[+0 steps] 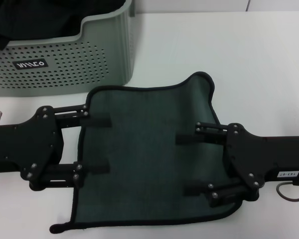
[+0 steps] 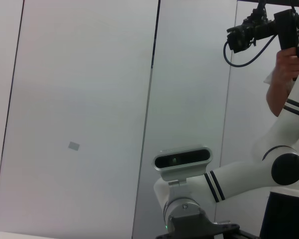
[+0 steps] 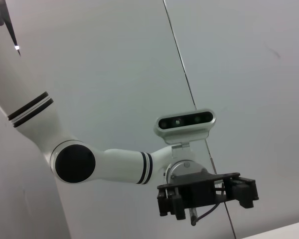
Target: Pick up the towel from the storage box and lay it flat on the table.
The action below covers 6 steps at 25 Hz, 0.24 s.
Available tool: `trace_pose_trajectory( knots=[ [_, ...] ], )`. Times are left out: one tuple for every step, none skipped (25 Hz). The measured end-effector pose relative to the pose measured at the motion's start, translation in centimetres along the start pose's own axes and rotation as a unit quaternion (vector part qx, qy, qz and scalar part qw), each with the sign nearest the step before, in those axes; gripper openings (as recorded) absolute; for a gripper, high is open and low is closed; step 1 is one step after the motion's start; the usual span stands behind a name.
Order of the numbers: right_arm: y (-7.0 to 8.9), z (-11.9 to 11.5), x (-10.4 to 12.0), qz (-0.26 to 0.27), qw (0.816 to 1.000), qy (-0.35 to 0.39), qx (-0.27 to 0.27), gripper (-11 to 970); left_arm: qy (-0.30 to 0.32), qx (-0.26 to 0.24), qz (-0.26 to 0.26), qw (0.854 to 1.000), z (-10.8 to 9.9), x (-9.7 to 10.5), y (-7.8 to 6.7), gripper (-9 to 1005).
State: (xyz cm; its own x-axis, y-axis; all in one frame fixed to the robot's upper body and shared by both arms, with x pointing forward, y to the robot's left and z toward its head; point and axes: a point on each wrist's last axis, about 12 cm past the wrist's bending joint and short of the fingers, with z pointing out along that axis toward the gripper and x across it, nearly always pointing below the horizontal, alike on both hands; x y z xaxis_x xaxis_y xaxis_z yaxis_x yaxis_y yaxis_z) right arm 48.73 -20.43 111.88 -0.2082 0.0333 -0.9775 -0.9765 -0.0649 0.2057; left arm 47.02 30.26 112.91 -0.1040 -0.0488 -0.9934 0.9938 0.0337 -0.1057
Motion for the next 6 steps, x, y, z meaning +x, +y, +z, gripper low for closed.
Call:
trace_pose_trajectory(
  knots=[
    [-0.04, 0.05, 0.02, 0.001, 1.0, -0.001, 0.0, 870, 0.001, 0.0, 0.0, 1.0, -0.04, -0.02, 0.02, 669],
    [-0.06, 0.1, 0.03, 0.002, 1.0, -0.003, 0.0, 870, 0.001, 0.0, 0.0, 1.0, -0.03, -0.05, 0.06, 682],
    [-0.07, 0.18, 0.04, 0.003, 1.0, -0.004, -0.001, 870, 0.003, 0.001, 0.001, 1.0, -0.06, -0.08, 0.1, 696],
    [-0.07, 0.24, 0.06, 0.003, 1.0, -0.004, -0.001, 870, 0.005, 0.001, 0.002, 1.0, -0.09, -0.12, 0.13, 696],
    [-0.09, 0.32, 0.08, 0.004, 1.0, -0.004, -0.002, 870, 0.007, 0.002, 0.002, 1.0, -0.14, -0.15, 0.16, 696],
    [-0.11, 0.39, 0.09, 0.004, 1.0, -0.003, -0.002, 870, 0.008, 0.002, 0.002, 1.0, -0.17, -0.18, 0.19, 696]
  ],
)
